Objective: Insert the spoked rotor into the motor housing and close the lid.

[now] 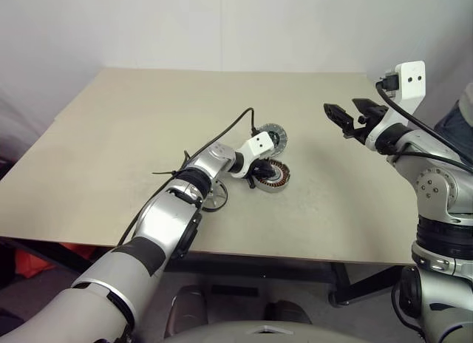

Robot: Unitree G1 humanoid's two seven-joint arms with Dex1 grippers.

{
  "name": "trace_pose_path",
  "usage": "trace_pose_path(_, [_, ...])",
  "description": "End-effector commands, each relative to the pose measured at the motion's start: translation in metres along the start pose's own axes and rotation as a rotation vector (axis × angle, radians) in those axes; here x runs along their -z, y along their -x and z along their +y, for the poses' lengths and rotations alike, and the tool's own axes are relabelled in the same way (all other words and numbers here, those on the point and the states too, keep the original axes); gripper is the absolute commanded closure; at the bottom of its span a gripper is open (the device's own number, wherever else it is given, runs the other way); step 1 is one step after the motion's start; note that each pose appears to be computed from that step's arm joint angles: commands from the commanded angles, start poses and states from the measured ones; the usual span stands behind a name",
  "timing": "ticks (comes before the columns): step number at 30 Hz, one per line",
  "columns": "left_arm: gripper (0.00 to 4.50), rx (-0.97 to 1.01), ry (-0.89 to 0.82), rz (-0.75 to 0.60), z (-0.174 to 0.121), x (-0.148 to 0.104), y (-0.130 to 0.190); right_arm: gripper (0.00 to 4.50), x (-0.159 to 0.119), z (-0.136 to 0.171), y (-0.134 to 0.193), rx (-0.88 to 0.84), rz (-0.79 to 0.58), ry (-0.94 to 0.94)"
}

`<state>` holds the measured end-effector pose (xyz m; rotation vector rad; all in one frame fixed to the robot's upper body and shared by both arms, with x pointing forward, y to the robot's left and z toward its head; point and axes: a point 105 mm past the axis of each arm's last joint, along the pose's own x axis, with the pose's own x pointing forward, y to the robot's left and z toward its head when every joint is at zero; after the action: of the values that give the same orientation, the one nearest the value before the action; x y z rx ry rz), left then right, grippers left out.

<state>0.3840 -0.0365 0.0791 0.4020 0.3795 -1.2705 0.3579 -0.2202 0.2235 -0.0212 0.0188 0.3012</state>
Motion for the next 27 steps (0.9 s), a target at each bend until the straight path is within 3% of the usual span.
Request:
trace_pose_path(1, [2.51, -0.036, 0.0, 0.014, 0.007, 0.002, 0.005, 0.46, -0.02, 0.004, 0.003, -0.01, -0.071, 0.035])
trace_pose_path(3, [1.89, -0.054, 0.017, -0.003, 0.01, -0.001, 0.006, 0.46, -0.02, 0.004, 0.002, -0.012, -0.071, 0.035])
trace_pose_path(19, [1.89, 0.016, 0.114, -0.377, 0.032, -0.059, 0.061, 0.46, 0.001, 0.018, 0.004, -0.102, -0.006, 0.068])
trace_pose_path(25, [1.89, -0.062, 0.123, -0.356, 0.047, -0.024, 0.113, 0.46, 0.064, 0.032, 0.048, -0.242, 0.25, 0.183])
trace_pose_path(27, [1.84, -0.1, 0.146, -0.339, 0.049, -0.01, 0.132, 0.88, 0.078, 0.032, 0.063, -0.271, 0.315, 0.207])
